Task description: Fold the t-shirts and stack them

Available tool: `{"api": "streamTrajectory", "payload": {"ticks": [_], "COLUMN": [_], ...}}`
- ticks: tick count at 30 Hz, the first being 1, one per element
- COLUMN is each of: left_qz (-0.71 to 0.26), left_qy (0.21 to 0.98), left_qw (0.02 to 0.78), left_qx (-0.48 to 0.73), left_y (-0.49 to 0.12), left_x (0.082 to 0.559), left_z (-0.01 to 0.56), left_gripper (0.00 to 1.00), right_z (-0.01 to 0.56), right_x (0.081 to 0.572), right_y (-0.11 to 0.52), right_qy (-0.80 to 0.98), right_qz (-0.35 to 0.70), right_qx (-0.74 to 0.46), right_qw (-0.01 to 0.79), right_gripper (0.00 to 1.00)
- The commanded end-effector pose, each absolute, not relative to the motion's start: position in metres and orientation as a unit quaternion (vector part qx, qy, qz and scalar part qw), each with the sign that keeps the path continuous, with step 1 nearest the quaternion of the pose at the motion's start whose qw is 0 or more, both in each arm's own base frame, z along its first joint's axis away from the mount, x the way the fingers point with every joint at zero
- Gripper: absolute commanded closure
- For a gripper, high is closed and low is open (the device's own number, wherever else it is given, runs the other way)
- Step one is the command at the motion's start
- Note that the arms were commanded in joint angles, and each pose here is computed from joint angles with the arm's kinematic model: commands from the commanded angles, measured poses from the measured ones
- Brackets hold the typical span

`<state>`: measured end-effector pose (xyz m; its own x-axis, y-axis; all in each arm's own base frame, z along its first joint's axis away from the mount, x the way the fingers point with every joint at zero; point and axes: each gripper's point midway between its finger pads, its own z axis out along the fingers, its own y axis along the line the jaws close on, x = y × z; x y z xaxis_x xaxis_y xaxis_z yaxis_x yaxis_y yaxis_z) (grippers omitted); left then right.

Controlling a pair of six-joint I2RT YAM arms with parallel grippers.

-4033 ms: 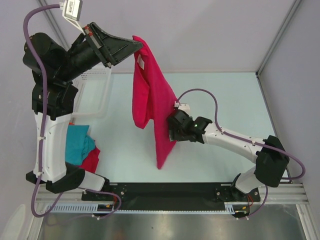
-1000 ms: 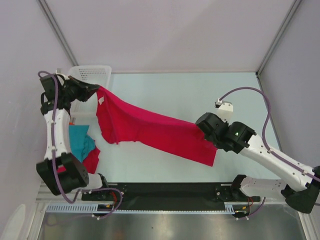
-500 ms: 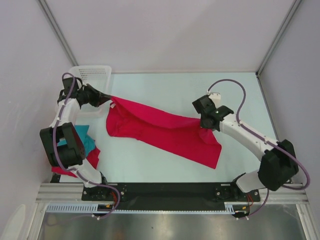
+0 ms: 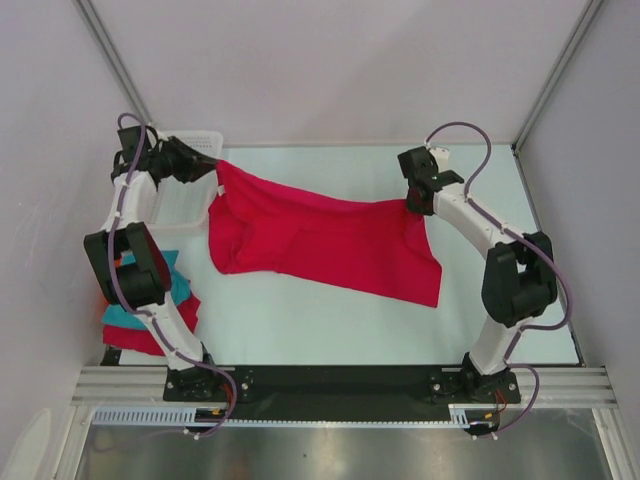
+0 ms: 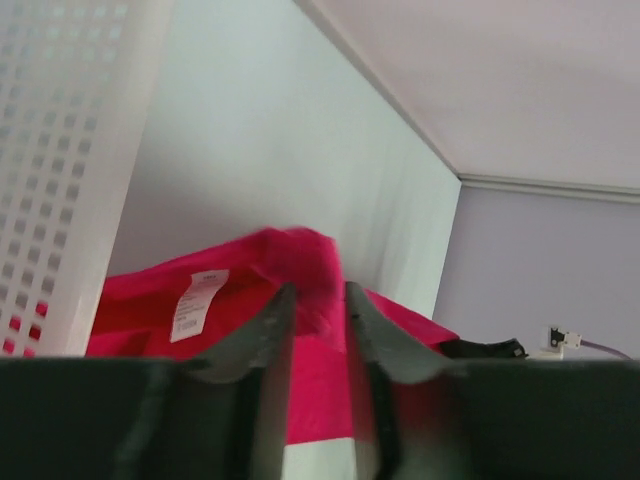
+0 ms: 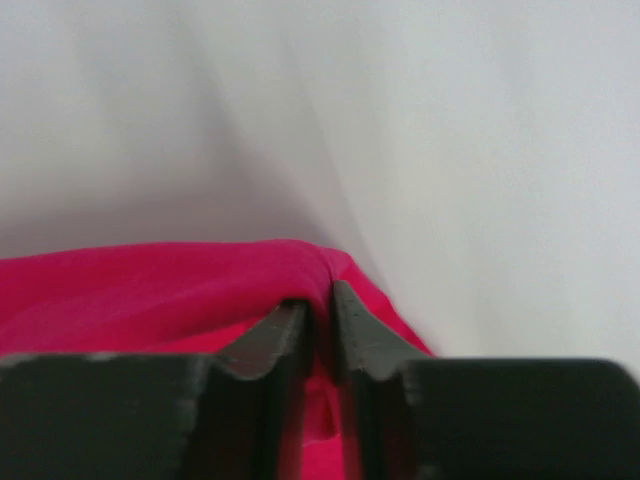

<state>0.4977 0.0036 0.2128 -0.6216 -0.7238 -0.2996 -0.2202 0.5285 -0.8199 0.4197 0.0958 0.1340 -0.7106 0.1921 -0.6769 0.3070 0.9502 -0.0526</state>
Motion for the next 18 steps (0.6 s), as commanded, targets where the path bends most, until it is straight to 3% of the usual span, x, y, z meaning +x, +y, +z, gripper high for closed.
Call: {"api": "streamTrajectory", "payload": {"ticks": [1,3,4,5,13,18], "left_qz": [-0.411,-0.407,-0.4,-0.399,-0.396,-0.385], "left_qy": [0.814,0.819,0.823,0.826,0.837,0.842], "left_qw": [0.325,0.322,0.322,0.323,0.329,0.338], "left_qx": [-0.25,-0.245,-0.242,-0.235,-0.186,-0.168], "left_y": [-0.006,-0.011,-0.012,-0.016,-0.037,-0.048], "left_x": [0.518,0.519,0.518,0.518,0.476,0.434], "left_z": [0.208,0.2,0.194,0.193,0.203,0.208], "left_gripper": [0.52,0.39,0.27,0.24,0.2,0.2], "right_z": [0.138,0.132,0.13,0.129,0.143,0.135], "right_x": [0.453,0.458,0.463,0.464,0.453,0.4], "right_y": [0.103,0.106,0.108,0.112,0.119,0.128], "right_qy": [0.921,0.925,0.926,0.928,0.928,0.932], "right_qz": [-0.068,-0.067,-0.067,-0.063,-0.04,-0.023], "right_qx": [0.125,0.119,0.111,0.107,0.103,0.091], "right_qw": [0.363,0.355,0.354,0.352,0.355,0.349], "right_gripper": [0.66,0.59,0.53,0.51,0.44,0.43]}}
